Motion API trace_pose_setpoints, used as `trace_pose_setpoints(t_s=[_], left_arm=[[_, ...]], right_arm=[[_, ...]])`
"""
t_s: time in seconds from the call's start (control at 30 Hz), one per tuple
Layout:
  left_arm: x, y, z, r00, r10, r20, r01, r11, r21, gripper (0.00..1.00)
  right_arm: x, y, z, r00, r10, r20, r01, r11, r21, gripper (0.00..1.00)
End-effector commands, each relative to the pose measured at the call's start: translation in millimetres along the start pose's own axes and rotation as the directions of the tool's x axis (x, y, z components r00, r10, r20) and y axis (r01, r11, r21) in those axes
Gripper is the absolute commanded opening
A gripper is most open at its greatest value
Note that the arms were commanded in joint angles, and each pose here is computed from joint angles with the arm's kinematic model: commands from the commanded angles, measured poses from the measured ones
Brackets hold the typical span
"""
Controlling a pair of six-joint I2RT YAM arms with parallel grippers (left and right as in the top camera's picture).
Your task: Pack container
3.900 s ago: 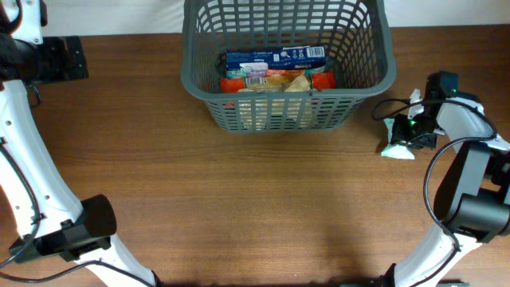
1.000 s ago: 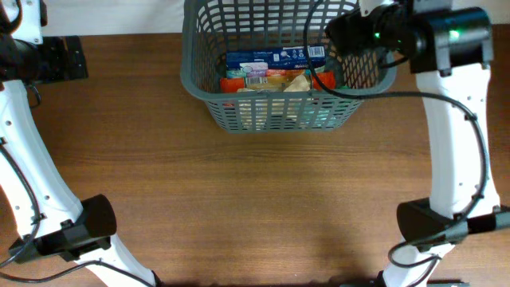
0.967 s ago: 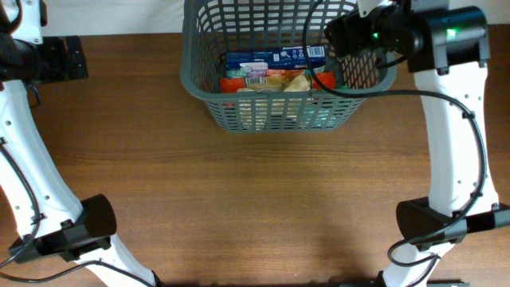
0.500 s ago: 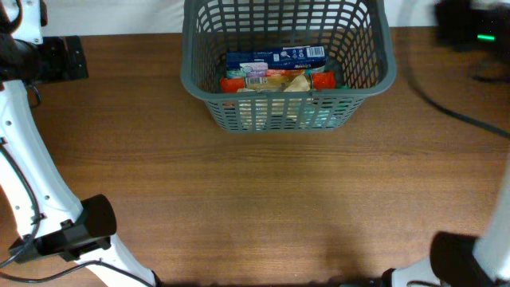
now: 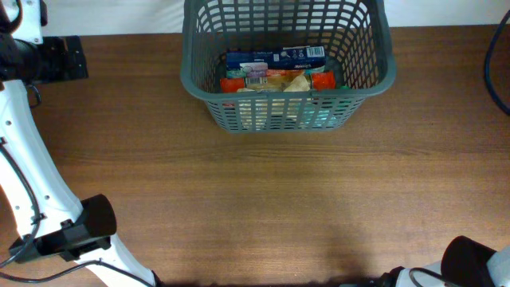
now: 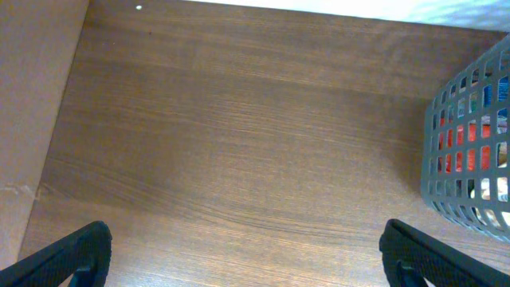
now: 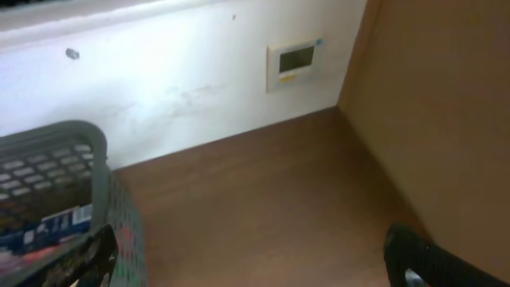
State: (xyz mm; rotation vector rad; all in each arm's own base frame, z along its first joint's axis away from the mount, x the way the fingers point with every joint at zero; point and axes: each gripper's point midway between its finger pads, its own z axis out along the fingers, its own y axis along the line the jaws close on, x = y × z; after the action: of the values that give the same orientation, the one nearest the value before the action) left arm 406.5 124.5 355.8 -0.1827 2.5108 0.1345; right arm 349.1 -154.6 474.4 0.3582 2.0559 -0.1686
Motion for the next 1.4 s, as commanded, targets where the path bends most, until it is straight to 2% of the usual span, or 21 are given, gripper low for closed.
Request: trace_pose_setpoints(t_s=[0.0, 0.53, 0.67, 0.8, 0.9, 1.0, 1.07, 1.17, 1.37], left_arm=[[0.2, -0.5, -2.6, 1.000, -0.015, 0.005, 0.015, 1.000, 0.008, 0.99], [0.2, -0.5, -2.6, 1.000, -0.015, 0.005, 0.015, 1.000, 0.008, 0.99], [0.2, -0.5, -2.6, 1.000, -0.015, 0.005, 0.015, 1.000, 0.008, 0.99], [0.3, -0.5, -2.6, 1.000, -0.015, 0.004, 0.015, 1.000, 0.008, 0.99], [0.2, -0.5, -2.6, 1.000, -0.015, 0.005, 0.015, 1.000, 0.008, 0.99], [0.3, -0.5, -2.6, 1.000, -0.015, 0.004, 0.015, 1.000, 0.008, 0.99], [0.2, -0.5, -2.6, 1.000, -0.015, 0.005, 0.015, 1.000, 0.008, 0.99], [0.2, -0.5, -2.6, 1.000, -0.015, 0.005, 0.015, 1.000, 0.008, 0.99], [0.2, -0.5, -2.6, 1.000, -0.015, 0.005, 0.015, 1.000, 0.008, 0.99]], right_arm=[[6.8, 3.0, -1.6, 0.999, 0.019, -0.026, -0.020, 1.000, -0.024, 0.99], [6.8, 3.0, -1.6, 0.999, 0.019, -0.026, -0.020, 1.000, -0.024, 0.99], [14.9, -2.4, -8.3, 0.998, 0.016, -0.053, -0.015, 1.000, 0.015, 0.99], [4.2, 1.8, -39.6, 0.999, 0.005, 0.037, -0.006, 1.000, 0.024, 0.99], [-9.4, 21.4, -72.1, 0.982, -0.031, 0.188, 0.035, 0.999, -0.019, 0.99], [-10.9, 48.2, -100.7, 0.931, -0.063, 0.358, 0.099, 0.992, -0.082, 0.99], [5.0, 63.1, -115.8, 0.889, -0.071, 0.452, 0.139, 0.983, -0.120, 0.99], [47.9, 79.8, -125.9, 0.857, -0.070, 0.510, 0.190, 0.964, -0.186, 0.99], [181.4, 96.5, -99.1, 0.895, -0.076, 0.439, 0.222, 0.930, -0.292, 0.99]])
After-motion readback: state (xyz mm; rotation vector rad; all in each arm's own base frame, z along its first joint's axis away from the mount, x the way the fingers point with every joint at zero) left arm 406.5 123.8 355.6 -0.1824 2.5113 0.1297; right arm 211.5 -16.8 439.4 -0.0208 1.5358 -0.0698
